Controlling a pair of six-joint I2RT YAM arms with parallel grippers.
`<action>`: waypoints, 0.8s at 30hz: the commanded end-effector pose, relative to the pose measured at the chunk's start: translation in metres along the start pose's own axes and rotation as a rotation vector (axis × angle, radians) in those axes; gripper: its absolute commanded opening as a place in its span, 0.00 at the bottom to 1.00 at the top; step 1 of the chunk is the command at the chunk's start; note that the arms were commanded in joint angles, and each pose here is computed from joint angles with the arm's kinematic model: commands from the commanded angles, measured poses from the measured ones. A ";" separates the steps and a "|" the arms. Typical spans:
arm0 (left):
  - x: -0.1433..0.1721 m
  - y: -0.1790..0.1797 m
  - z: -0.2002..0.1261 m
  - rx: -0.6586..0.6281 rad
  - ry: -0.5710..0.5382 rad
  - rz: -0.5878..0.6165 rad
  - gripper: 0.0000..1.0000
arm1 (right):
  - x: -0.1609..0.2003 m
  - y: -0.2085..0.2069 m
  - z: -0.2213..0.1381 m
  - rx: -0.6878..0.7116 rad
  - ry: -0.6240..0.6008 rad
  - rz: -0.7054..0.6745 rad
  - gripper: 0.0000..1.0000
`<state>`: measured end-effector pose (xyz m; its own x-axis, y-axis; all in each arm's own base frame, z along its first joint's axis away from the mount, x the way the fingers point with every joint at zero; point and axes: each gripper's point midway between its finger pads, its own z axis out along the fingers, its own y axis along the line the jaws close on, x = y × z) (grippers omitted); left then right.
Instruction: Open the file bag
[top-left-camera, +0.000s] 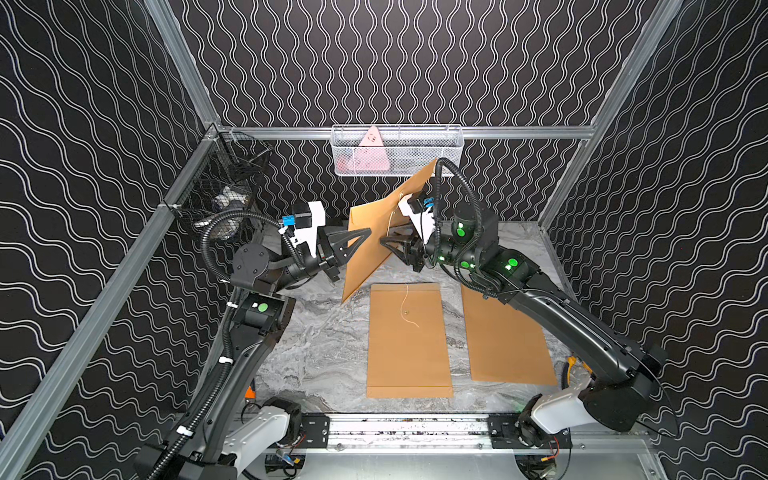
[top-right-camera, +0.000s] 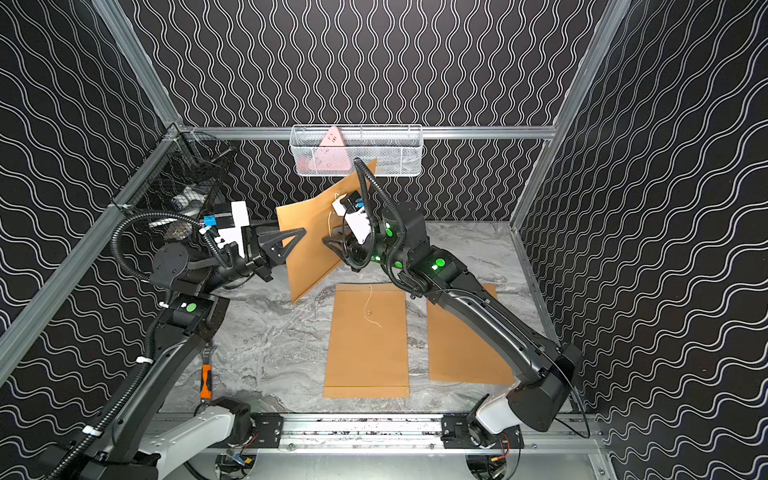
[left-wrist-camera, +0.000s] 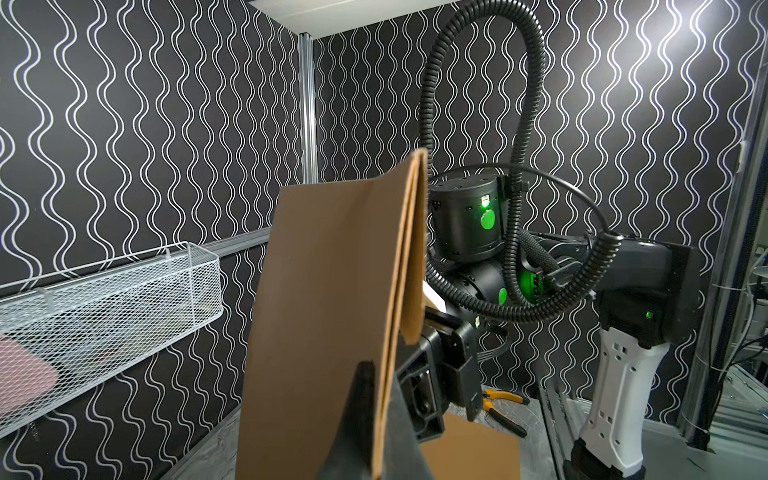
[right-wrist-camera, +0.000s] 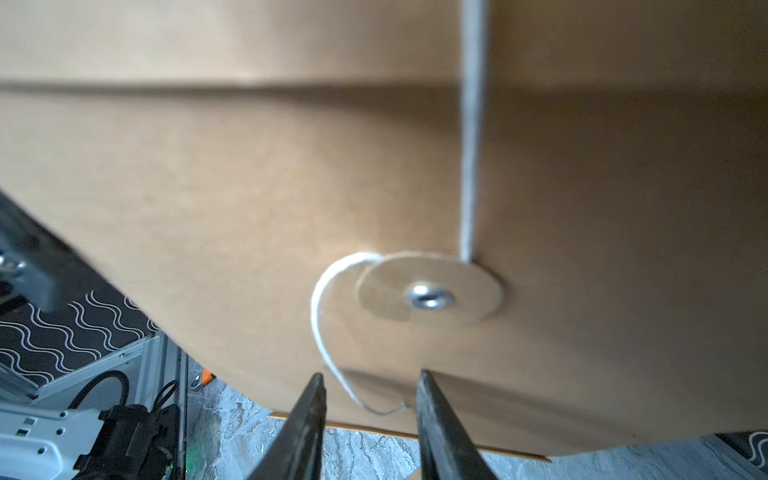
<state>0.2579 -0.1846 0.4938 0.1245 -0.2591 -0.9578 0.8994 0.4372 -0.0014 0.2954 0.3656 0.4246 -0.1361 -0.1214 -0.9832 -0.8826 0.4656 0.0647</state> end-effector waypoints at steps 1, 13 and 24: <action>-0.006 -0.003 0.000 0.016 -0.021 0.020 0.00 | -0.017 0.005 0.000 -0.026 -0.057 -0.007 0.23; -0.009 0.010 -0.001 -0.059 -0.064 -0.006 0.00 | -0.010 0.009 0.003 -0.059 -0.044 0.023 0.00; -0.012 0.019 -0.003 -0.090 -0.135 -0.049 0.00 | 0.011 0.010 0.015 -0.088 -0.018 0.092 0.00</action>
<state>0.2780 -0.1740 0.4895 0.0934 -0.3546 -0.9303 0.8616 0.4971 -0.1030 0.2926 0.3790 0.4030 -0.2230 -0.1044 -0.9692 -0.8959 0.4137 0.1616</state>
